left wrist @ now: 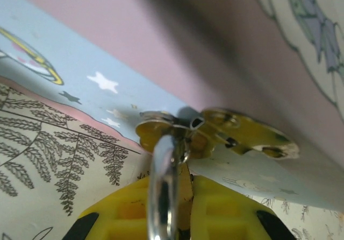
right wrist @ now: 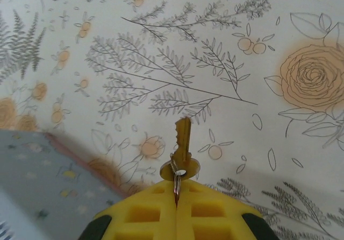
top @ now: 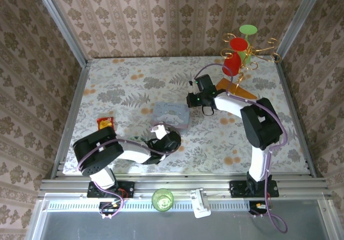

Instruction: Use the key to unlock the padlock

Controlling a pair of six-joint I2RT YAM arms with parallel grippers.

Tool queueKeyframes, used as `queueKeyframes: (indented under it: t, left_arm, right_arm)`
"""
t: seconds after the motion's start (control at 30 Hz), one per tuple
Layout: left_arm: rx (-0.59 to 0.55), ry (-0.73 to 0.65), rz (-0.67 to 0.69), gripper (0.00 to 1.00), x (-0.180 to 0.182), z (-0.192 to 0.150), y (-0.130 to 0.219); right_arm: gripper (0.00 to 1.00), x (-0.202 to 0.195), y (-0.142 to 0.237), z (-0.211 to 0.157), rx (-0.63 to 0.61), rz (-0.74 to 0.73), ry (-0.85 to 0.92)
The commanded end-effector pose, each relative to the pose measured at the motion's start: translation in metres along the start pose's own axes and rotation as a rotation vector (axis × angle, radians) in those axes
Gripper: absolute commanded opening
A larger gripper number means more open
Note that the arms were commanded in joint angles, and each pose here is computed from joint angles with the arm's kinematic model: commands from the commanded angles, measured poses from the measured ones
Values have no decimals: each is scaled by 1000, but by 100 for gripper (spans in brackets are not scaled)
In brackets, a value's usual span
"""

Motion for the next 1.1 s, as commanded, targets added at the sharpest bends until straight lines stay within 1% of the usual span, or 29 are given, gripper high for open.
queueKeyframes:
  t: [0.0,0.07,0.17,0.23,0.33,0.37,0.43,0.5,0.6,0.77,0.97,1.07]
  left_arm:
    - [23,6,-120,0,-12,0,0]
    - [14,9,-199,0,-16,1,2]
    - [69,12,-211,0,-19,0,-1]
    - [85,20,-211,0,-20,-2,-2]
    - [81,4,-326,0,-30,0,-2]
    - [82,-3,-373,0,-35,0,-1]
    - [108,28,-410,0,-35,-2,-4]
    - [108,32,-482,0,-39,-1,-4]
    - [127,63,-524,0,-40,-2,-10]
    - [146,68,-586,0,-49,-4,-14]
    - [171,64,-606,0,-55,4,-3]
    - [184,66,-604,0,-53,7,2]
  right_arm:
    - [0,6,28,-1,2,3,47]
    - [0,8,41,-6,0,15,58]
    - [0,8,57,-25,25,49,49]
    - [0,7,65,-41,49,58,35]
    - [0,4,77,-69,85,59,37]
    - [0,4,81,-81,104,84,31]
    - [0,3,90,-100,128,131,11]
    - [0,1,102,-117,157,173,0]
    - [0,-1,113,-141,224,248,-29]
    - [0,8,110,-164,300,457,-129]
    - [0,6,98,-168,314,543,-190]
    - [0,-2,90,-168,316,550,-224]
Point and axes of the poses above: each hand's point on the last joint's axis, 136 mm out from that joint toward the fingers, its own y axis back along the fingers, its own x axis along the line the jaws close on, z = x × y, the point moved 6 cm from there along y, back along the fingers, and after that the axes turned 9 degrees about -y, right-handed, at the moved point
